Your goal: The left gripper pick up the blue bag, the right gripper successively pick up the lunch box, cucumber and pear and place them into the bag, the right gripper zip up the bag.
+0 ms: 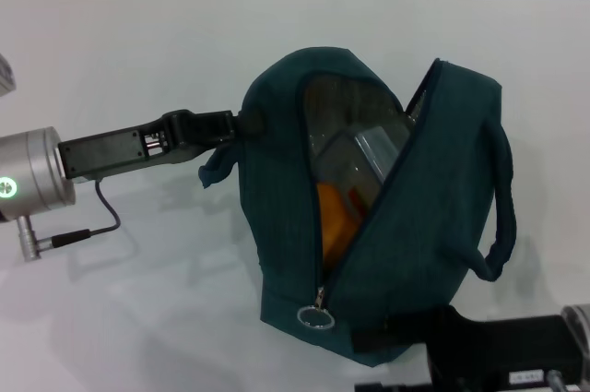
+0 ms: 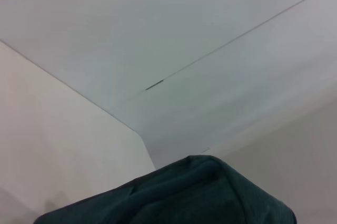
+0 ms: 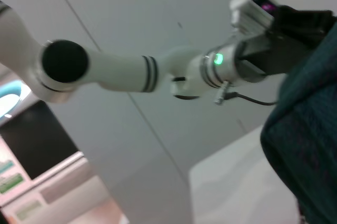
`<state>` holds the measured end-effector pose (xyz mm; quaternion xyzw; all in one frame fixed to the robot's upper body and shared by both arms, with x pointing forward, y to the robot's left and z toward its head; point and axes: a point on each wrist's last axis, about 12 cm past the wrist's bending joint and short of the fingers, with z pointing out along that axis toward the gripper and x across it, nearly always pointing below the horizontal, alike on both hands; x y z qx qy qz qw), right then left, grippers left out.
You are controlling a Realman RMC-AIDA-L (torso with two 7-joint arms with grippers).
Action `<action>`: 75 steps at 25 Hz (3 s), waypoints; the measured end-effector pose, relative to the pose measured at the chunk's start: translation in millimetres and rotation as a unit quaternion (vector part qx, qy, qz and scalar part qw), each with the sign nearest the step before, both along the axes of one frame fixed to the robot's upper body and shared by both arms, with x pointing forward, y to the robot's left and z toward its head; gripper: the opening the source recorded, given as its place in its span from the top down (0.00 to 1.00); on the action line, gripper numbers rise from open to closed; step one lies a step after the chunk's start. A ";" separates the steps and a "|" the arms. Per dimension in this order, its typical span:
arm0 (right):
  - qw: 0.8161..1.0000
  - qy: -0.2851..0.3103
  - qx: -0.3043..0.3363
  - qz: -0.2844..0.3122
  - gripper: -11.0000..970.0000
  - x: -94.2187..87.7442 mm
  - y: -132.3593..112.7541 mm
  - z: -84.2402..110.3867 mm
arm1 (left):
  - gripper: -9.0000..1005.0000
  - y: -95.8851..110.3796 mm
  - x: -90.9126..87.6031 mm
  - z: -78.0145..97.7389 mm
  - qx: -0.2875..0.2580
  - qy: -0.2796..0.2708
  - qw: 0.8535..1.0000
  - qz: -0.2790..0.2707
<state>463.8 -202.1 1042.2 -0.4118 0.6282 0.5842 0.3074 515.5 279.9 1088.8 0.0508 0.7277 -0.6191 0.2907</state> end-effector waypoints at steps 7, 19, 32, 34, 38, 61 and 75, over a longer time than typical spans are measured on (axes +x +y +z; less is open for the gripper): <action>0.998 -0.036 -0.016 -0.048 0.35 16.5 2.8 -1.3 | 0.92 -4.3 -3.8 -5.5 -0.010 0.012 1.000 -0.001; 0.995 -0.050 -0.034 -0.082 0.35 32.5 -15.0 4.0 | 0.92 -5.9 -7.4 -10.0 -0.012 0.020 1.000 -0.004; 0.994 -0.046 -0.059 -0.080 0.35 30.2 -1.7 -7.1 | 0.92 -2.8 -4.2 -6.6 -0.009 0.011 1.000 -0.001; 0.995 -0.047 -0.065 -0.067 0.35 30.1 3.3 -7.8 | 0.92 -2.8 -4.0 -6.3 -0.009 0.010 1.000 -0.001; 0.995 -0.046 -0.063 -0.065 0.35 30.8 5.8 -6.8 | 0.92 -2.2 -3.7 -5.9 -0.008 0.009 1.000 -0.001; 0.987 -0.059 -0.070 -0.129 0.35 41.7 10.5 -10.1 | 0.92 3.7 -5.9 -7.0 0.004 0.001 1.000 0.001; 0.997 -0.049 -0.024 -0.059 0.38 24.6 15.0 -0.9 | 0.92 12.6 17.3 2.6 0.044 -0.016 0.999 0.022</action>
